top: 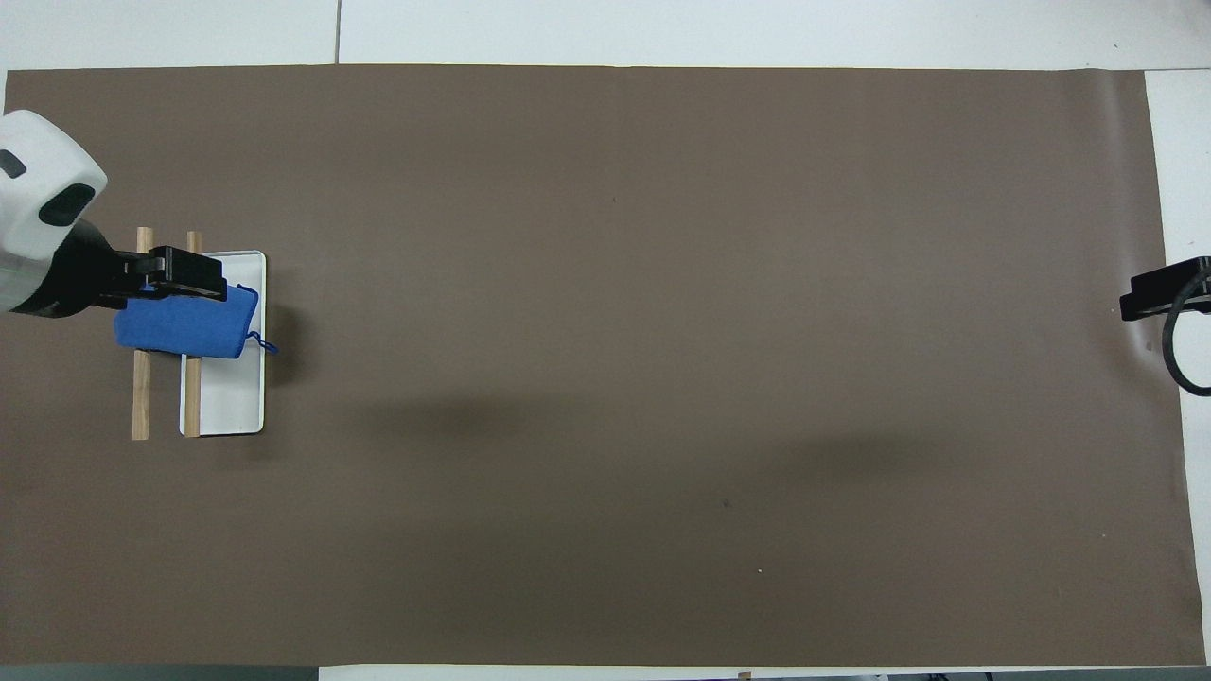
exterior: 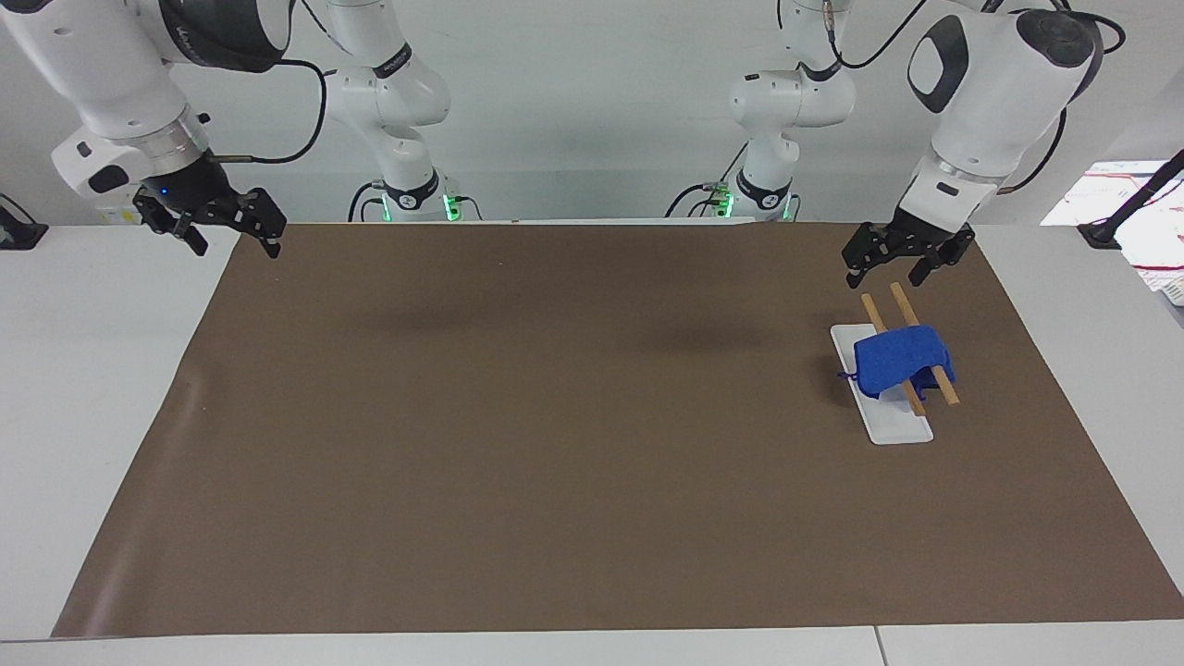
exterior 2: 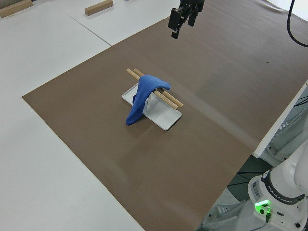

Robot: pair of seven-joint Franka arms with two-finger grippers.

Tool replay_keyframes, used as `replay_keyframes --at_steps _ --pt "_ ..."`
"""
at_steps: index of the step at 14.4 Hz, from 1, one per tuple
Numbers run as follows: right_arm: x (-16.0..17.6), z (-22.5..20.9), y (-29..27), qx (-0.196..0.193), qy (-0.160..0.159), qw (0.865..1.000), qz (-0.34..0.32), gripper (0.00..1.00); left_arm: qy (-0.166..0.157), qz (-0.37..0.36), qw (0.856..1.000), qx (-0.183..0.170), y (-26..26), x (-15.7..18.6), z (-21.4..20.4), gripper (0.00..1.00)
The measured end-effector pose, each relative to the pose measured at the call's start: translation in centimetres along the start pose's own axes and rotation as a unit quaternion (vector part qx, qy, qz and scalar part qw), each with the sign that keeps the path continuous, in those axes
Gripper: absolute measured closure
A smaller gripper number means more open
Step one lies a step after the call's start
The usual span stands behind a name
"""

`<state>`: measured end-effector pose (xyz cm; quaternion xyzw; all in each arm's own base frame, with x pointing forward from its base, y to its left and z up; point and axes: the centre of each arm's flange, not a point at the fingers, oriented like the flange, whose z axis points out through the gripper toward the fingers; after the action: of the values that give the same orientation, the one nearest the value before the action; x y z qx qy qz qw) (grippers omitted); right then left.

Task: Right arm passes towel to left arm to hang
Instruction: 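Open the left gripper and draw it back from the rack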

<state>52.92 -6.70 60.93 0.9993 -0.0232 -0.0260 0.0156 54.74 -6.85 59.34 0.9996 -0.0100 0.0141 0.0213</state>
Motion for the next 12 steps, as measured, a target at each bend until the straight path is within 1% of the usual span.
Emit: replay_keyframes --at_steps 2,6,12 --pt "0.0 0.0 0.1 0.000 0.000 1.000 0.001 0.00 -0.012 -0.005 1.000 0.000 -0.5 0.9 -1.3 0.00" --pt "0.0 0.0 0.2 0.000 0.000 1.000 0.002 0.00 -0.044 -0.013 0.999 0.003 -1.5 1.8 -1.4 0.00" --pt "0.0 0.0 0.1 0.000 0.000 1.000 0.001 0.00 -0.048 -0.008 0.999 0.001 -5.5 1.8 -2.4 0.00"
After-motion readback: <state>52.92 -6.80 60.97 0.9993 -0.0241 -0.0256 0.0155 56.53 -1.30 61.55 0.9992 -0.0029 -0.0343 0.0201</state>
